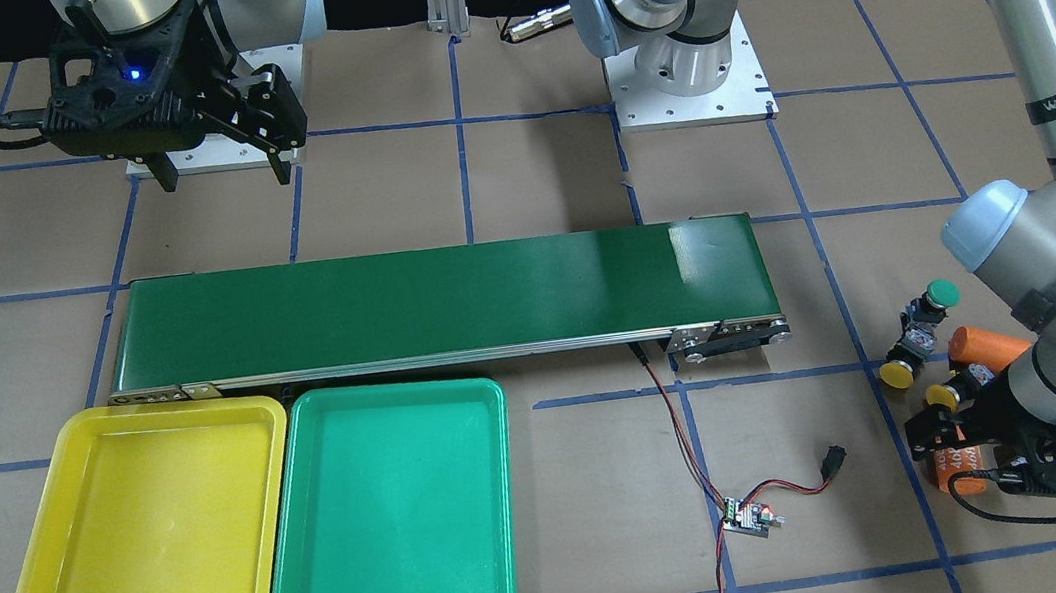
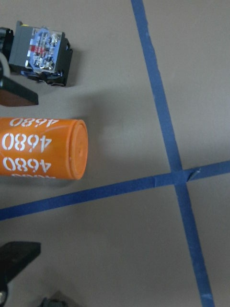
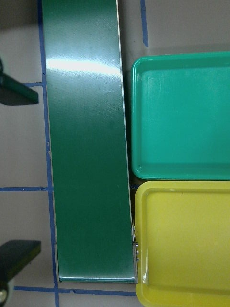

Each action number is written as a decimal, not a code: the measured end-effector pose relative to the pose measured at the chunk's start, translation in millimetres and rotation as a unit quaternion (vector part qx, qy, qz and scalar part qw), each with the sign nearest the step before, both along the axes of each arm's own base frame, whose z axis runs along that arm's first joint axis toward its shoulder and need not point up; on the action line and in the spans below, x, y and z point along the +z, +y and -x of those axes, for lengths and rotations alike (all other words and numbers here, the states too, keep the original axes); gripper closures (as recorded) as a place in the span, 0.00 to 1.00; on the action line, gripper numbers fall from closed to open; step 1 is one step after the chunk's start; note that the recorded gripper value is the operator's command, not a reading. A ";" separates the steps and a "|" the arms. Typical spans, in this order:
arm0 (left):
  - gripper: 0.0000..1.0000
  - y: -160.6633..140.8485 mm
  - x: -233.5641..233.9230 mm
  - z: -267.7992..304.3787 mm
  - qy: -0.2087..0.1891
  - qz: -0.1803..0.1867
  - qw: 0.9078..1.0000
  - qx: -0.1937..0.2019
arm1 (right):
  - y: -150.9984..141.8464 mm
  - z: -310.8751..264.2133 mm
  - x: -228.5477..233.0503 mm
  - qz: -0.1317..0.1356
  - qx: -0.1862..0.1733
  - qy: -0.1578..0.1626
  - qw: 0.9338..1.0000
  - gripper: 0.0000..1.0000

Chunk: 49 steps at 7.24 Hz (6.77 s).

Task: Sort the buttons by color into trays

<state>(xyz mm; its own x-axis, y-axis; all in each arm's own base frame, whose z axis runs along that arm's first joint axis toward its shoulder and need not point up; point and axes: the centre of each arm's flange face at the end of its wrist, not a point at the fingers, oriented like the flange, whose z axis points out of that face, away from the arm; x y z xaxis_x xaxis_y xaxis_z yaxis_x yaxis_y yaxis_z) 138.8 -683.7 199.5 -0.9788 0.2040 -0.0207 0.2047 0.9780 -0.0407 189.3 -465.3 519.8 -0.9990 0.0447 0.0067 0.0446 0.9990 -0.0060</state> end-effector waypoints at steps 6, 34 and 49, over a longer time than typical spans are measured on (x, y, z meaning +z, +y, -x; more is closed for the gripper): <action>1.00 1.2 11.8 -1.3 -0.001 0.005 1.000 0.005 | 0.0 -0.1 0.6 0.002 0.000 -0.001 1.000 0.00; 0.00 145.6 168.8 -8.9 0.038 0.004 0.999 -0.032 | 1.6 0.0 -6.1 -0.004 0.003 0.002 1.000 0.00; 0.00 88.7 5.8 -95.6 -0.036 -0.066 0.993 -0.092 | 1.5 0.4 -6.1 -0.005 0.002 0.001 1.000 0.00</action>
<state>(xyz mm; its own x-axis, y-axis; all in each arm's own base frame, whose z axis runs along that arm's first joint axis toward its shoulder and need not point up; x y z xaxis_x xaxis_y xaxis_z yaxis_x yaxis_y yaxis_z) 234.4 -595.0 205.3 -0.9219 0.3841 -0.0500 0.3775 0.9199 0.1067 188.9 -463.8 513.7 -0.9991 0.0406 0.0100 0.0407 0.9992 0.0031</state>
